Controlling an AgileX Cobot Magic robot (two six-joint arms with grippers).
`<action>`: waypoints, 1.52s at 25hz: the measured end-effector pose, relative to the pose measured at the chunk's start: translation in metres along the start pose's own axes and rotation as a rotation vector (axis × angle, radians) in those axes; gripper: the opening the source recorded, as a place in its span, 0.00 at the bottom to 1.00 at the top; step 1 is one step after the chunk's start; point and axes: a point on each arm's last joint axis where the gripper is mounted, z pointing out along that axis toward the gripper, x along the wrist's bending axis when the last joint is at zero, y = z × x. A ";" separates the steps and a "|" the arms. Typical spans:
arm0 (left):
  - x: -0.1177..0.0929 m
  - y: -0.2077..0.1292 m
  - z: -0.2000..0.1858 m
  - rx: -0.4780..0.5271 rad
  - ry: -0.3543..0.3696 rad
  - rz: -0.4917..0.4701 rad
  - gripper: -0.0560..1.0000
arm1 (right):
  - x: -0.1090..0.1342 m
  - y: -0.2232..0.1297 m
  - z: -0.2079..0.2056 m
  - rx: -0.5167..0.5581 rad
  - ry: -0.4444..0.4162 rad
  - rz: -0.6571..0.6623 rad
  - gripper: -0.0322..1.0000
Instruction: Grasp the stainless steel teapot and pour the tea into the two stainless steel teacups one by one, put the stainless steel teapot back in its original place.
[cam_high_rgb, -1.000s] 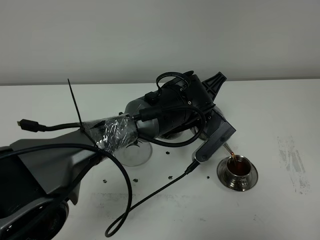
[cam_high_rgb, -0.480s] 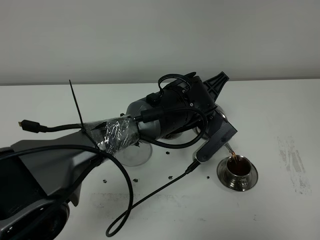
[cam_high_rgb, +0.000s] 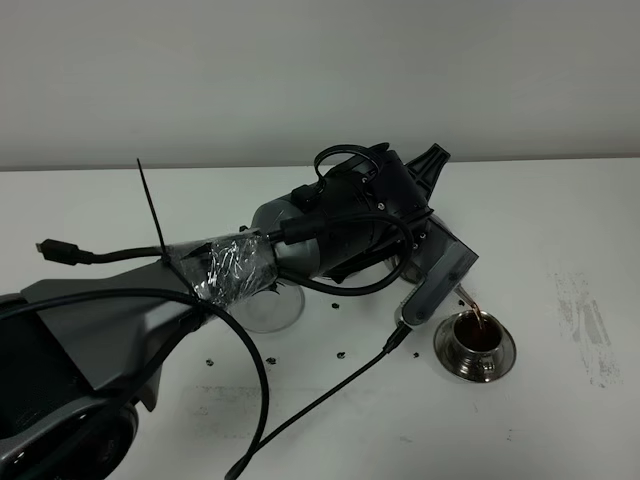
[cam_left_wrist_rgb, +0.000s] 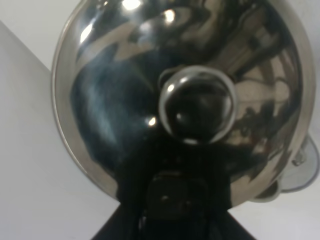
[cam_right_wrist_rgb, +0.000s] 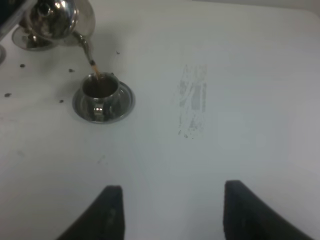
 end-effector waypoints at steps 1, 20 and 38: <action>-0.001 0.000 0.000 0.001 -0.007 -0.008 0.26 | 0.000 0.000 0.000 0.000 0.000 0.000 0.45; -0.007 -0.009 -0.002 -0.092 -0.090 -0.163 0.26 | 0.000 0.000 0.000 0.000 0.000 0.000 0.45; -0.050 -0.039 -0.090 -0.201 -0.212 -0.613 0.26 | 0.000 0.000 0.000 0.000 0.000 0.000 0.45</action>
